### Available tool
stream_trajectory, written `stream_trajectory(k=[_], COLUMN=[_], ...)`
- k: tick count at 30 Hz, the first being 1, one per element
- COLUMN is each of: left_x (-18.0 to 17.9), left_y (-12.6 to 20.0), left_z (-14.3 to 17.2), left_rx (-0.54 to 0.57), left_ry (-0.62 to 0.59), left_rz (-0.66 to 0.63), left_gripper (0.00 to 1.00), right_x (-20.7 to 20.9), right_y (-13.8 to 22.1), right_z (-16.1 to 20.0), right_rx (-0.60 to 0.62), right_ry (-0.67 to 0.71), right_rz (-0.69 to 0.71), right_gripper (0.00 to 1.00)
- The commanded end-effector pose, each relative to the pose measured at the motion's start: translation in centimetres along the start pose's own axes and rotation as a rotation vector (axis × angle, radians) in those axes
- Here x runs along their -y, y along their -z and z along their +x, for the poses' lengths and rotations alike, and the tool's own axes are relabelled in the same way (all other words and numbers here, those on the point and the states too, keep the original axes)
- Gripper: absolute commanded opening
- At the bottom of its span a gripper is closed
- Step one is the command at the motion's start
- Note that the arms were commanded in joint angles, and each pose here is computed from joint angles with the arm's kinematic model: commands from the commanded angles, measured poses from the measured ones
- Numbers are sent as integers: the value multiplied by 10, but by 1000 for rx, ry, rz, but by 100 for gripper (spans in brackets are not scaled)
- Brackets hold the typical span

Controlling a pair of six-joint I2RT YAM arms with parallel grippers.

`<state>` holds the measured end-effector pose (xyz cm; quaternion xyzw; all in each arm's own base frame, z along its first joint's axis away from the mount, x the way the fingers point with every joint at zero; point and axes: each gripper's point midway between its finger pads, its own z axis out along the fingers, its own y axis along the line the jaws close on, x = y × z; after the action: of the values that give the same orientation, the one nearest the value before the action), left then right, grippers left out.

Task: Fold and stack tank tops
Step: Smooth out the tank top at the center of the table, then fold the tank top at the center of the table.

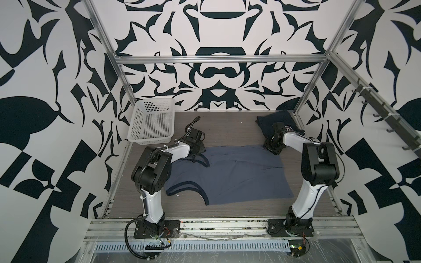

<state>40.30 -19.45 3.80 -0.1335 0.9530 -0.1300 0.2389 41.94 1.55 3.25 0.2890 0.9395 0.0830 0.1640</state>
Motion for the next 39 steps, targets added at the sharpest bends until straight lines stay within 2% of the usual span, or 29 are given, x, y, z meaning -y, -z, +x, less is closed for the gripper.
stream_trajectory(k=[1, 4, 9, 13, 19, 22, 25, 31, 35, 39], left_x=[-6, -5, -16, -13, -17, -17, -20, -22, -19, -19], left_y=[51, 94, 130, 152, 162, 153, 141, 120, 111, 104], left_z=[15, 32, 100, 158, 228, 255, 270, 282, 282, 274], left_rx=[-42, -21, -101, -171, -261, -295, -312, -327, -322, -311], left_ry=[-76, -128, -194, -212, -250, -270, -281, -287, -318, -322], left_rz=[-116, -167, -168, -89, -63, -44, -46, -53, -68, -81], left_gripper=[67, 75, 78, 76, 69, 66, 64, 58, 47, 29], right_x=[-2, 12, 51, 75, 103, 112, 123, 141, 151, 155], right_y=[53, 88, 122, 136, 136, 131, 129, 126, 120, 112], right_z=[10, 36, 84, 119, 149, 157, 162, 172, 177, 183], right_rx=[36, 64, 49, 33, 23, 9, 10, 14, 0, -28], right_ry=[54, 76, 71, 1, -104, -134, -173, -242, -286, -319], right_rz=[-11, -16, 24, 23, 56, 81, 115, 163, 193, 212], right_gripper=[55, 58, 66, 67, 67, 66, 65, 65, 65, 63])
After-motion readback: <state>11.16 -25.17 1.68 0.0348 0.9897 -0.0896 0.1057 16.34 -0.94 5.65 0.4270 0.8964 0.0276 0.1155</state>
